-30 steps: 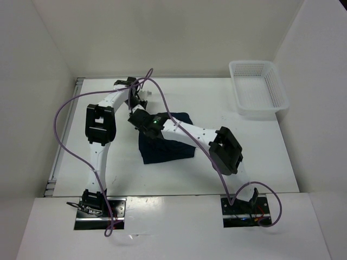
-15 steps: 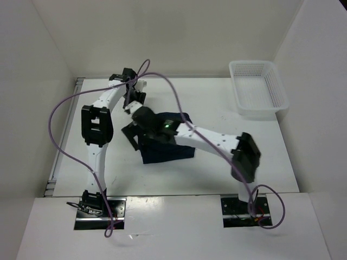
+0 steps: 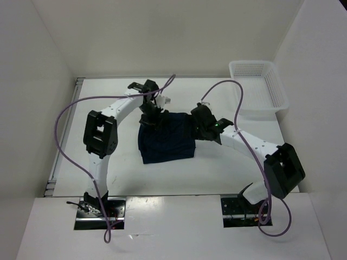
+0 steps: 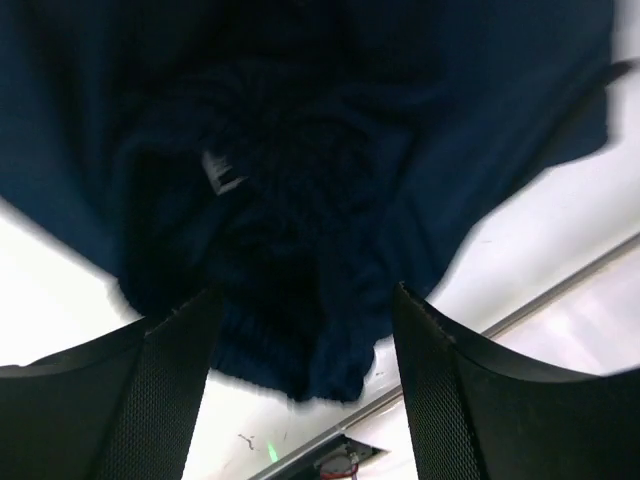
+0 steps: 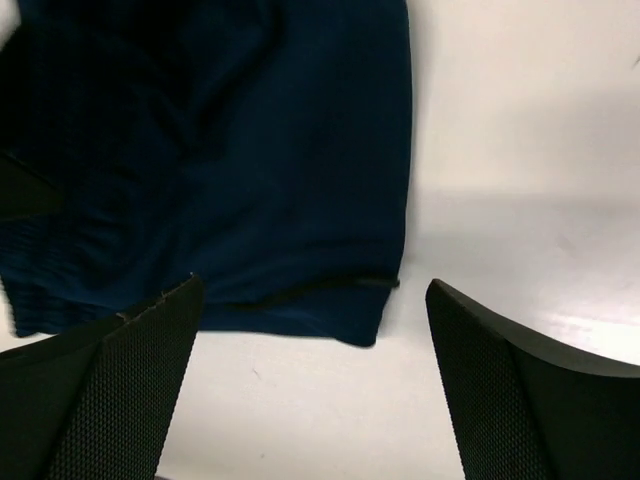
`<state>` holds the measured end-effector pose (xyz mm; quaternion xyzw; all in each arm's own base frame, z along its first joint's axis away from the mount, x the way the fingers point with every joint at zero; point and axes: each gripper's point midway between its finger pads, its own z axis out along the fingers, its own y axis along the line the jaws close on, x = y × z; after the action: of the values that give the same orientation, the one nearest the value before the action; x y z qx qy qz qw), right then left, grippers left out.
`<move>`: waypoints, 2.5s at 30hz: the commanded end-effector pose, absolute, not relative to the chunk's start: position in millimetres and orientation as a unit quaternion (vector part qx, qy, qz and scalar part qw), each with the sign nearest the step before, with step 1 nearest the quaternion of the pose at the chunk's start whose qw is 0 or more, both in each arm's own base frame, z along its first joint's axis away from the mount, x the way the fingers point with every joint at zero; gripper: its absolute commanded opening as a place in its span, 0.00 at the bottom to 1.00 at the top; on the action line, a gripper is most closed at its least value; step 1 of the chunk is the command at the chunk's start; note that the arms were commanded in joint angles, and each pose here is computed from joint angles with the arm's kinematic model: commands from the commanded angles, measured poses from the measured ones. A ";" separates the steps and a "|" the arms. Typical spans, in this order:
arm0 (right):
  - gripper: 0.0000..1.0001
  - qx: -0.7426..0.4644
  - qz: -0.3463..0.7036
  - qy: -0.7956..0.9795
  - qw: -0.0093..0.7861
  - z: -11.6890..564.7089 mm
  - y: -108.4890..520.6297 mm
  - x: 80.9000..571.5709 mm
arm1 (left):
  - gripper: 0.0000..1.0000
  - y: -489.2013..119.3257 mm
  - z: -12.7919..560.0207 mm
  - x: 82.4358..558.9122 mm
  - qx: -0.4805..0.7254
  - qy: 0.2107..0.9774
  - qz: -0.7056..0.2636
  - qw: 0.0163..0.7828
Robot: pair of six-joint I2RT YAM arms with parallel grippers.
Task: Fold and stack the shorts
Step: Fold the shorts
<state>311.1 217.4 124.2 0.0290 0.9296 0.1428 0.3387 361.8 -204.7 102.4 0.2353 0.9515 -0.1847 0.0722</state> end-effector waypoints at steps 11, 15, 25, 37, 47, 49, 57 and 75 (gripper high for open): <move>0.86 0.079 0.190 0.959 0.198 41.8 231.8 263.1 | 0.69 -219.4 59.3 382.6 0.243 0.947 -0.195 0.083; 0.77 0.049 0.197 0.965 0.164 26.5 241.0 258.2 | 0.27 -219.1 57.2 381.8 0.243 0.946 -0.196 0.086; 0.34 0.023 0.206 0.970 0.129 5.4 247.1 254.3 | 0.08 -197.3 166.0 406.2 0.236 0.925 -0.183 0.236; 0.00 0.060 0.205 0.964 0.157 14.9 231.3 266.3 | 0.19 -136.9 85.8 365.1 0.175 0.960 -0.156 0.151; 0.14 0.050 0.206 0.965 0.153 17.5 229.0 260.4 | 0.47 -124.2 59.9 373.6 0.162 0.966 -0.134 0.147; 0.23 0.052 0.202 0.965 0.157 20.2 225.6 258.5 | 0.52 -125.4 64.5 371.5 0.163 0.965 -0.139 0.148; 0.59 0.011 0.204 0.954 0.220 83.9 209.6 252.9 | 0.66 -125.5 104.1 364.7 0.166 0.961 -0.144 0.169; 0.05 -0.150 0.263 0.888 0.345 159.2 348.9 313.1 | 0.71 -114.1 85.7 422.1 0.156 0.962 -0.080 0.207</move>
<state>287.4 304.9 109.7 -0.0996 0.9310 0.2360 0.2600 399.0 -122.2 87.1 0.1616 0.9639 -0.1084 0.1818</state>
